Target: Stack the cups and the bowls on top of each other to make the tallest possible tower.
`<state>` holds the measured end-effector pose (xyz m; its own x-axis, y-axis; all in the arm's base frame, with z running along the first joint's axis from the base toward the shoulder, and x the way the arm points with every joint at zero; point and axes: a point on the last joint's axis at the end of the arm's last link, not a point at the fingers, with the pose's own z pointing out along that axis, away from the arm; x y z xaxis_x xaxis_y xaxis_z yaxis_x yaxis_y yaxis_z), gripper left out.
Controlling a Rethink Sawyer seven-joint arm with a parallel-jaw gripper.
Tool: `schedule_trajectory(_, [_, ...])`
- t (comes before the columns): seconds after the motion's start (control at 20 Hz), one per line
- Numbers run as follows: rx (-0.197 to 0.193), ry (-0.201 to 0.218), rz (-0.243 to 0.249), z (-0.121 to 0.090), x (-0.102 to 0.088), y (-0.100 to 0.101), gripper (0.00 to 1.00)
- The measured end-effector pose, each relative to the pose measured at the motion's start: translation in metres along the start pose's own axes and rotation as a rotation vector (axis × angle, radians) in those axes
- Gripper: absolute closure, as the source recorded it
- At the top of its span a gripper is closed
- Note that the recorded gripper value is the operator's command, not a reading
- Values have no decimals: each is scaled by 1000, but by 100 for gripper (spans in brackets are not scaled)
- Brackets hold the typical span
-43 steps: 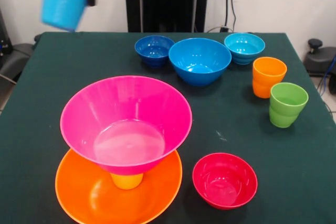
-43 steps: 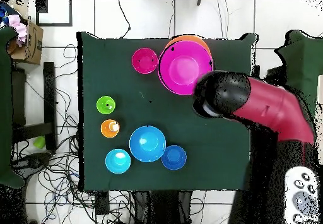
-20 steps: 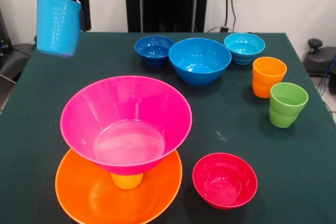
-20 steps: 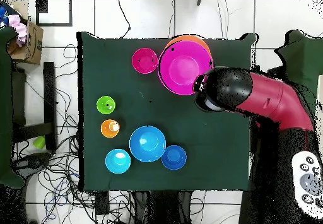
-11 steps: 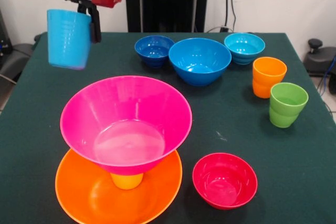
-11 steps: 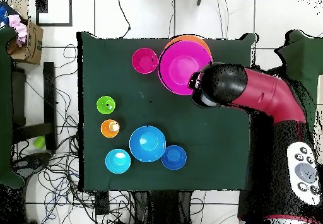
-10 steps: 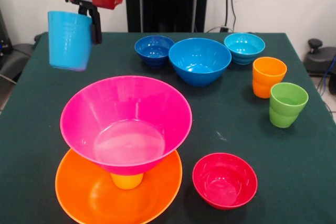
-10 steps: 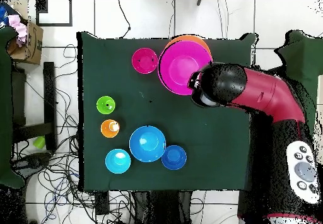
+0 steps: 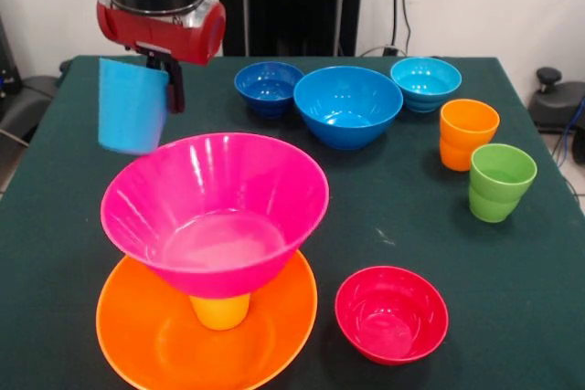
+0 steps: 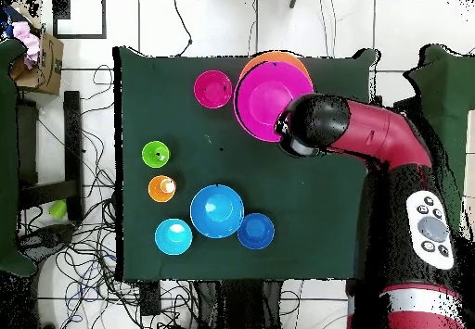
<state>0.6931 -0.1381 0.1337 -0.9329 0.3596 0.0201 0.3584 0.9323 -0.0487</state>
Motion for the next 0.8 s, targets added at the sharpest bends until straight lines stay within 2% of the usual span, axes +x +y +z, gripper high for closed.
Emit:
schedule_trajectory(0.3, [8, 11, -14, 9, 3, 1, 100])
schedule_trajectory(0.8, [3, -9, -22, -2, 0, 5, 100])
